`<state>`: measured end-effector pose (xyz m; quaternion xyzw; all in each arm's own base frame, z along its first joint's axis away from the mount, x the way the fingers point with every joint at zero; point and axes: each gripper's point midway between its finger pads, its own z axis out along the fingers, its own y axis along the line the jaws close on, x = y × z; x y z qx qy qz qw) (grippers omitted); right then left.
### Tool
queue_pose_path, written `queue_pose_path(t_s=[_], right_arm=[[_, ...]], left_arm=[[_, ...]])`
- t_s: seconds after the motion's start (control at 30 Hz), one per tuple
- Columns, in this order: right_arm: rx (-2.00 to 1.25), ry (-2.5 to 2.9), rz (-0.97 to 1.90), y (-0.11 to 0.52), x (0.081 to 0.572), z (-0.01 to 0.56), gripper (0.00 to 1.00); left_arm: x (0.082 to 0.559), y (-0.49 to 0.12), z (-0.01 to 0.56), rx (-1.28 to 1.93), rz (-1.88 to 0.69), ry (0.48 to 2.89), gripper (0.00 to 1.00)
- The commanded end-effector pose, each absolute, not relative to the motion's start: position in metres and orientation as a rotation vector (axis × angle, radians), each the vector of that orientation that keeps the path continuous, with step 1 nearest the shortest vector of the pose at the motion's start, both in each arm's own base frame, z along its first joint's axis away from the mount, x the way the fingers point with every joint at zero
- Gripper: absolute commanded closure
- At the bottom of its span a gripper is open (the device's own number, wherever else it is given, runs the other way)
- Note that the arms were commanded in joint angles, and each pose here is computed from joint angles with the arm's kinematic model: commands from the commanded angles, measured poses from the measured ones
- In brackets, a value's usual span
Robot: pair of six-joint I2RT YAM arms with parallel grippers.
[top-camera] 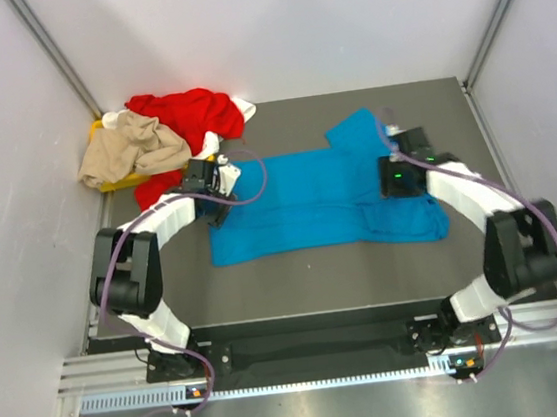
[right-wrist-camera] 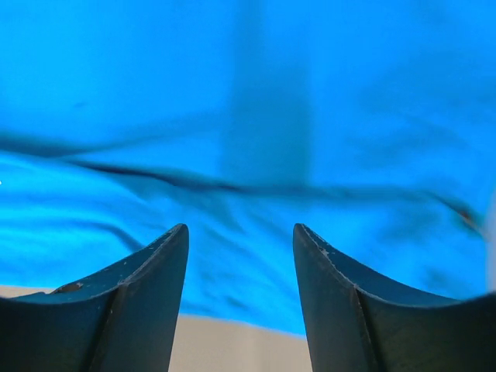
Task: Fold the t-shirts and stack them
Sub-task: Fold the tshirt
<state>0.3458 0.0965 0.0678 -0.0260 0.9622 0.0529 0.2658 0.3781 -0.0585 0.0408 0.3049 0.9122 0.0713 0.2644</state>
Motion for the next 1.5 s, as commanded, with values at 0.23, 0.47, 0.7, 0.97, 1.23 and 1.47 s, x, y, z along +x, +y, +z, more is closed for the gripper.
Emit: queue_pose_path(t_s=[0.23, 0.47, 0.7, 0.97, 1.23, 1.47], right_arm=[[0.798, 2.415, 0.038, -0.064, 0.254, 0.074, 0.44], [0.954, 2.397, 0.150, -0.060, 0.247, 0.058, 0.44], [1.043, 2.425, 0.256, -0.046, 0.246, 0.015, 0.56], [1.149, 2.290, 0.187, -0.075, 0.239, 0.027, 0.79], [1.345, 2.152, 0.436, -0.065, 0.219, 0.040, 1.00], [1.557, 2.034, 0.424, -0.061, 0.186, 0.041, 1.00]], left_arm=[[0.312, -0.102, 0.077, 1.183, -0.168, 2.282, 0.41], [0.236, -0.107, 0.040, 1.514, -0.313, 2.278, 0.23], [0.263, -0.086, 0.021, 1.461, -0.067, 2.269, 0.22], [0.277, -0.080, 0.007, 1.353, 0.012, 2.311, 0.89], [0.228, -0.087, 0.039, 1.471, -0.180, 2.312, 1.00], [0.170, -0.089, 0.050, 1.639, -0.409, 2.316, 1.00]])
